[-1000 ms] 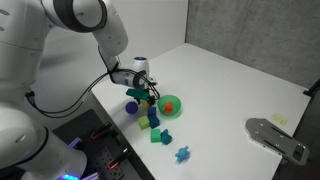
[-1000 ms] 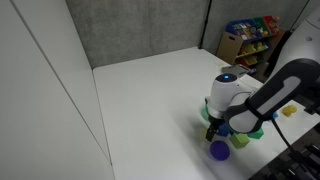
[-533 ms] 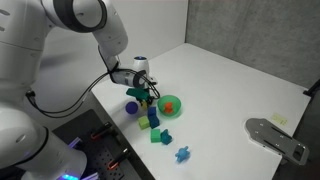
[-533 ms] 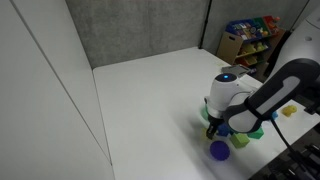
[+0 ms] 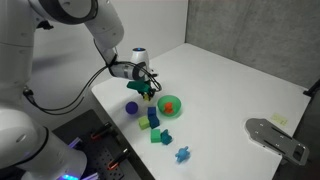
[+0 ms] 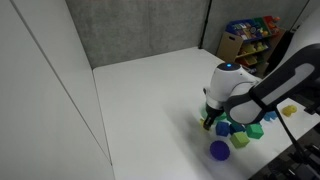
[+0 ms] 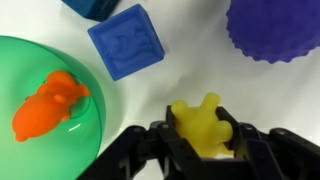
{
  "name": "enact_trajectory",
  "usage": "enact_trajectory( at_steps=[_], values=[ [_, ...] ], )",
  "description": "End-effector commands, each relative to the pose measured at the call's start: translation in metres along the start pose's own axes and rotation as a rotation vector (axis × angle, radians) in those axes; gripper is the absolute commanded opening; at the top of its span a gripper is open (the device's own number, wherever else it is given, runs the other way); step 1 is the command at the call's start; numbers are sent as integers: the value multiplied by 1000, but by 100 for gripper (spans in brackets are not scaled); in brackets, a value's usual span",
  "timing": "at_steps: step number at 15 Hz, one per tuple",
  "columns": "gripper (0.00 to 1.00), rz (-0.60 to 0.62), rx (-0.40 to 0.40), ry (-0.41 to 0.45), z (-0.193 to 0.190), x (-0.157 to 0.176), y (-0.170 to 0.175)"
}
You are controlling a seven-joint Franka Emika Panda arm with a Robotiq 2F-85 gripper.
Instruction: Put the star toy in the bowl
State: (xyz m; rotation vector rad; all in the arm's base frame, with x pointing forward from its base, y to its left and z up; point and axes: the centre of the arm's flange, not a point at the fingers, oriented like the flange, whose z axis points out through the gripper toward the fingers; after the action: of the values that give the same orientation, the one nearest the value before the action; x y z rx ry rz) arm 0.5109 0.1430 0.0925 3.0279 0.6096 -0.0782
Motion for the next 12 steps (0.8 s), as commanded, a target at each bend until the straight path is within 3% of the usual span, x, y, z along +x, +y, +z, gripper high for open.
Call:
enact_trajectory(
  at_steps=[1, 6, 12],
  values=[
    [18, 13, 4, 41, -54, -7, 9],
    [18, 88, -28, 91, -98, -9, 47],
    [18, 216, -49, 83, -97, -9, 114]
  ],
)
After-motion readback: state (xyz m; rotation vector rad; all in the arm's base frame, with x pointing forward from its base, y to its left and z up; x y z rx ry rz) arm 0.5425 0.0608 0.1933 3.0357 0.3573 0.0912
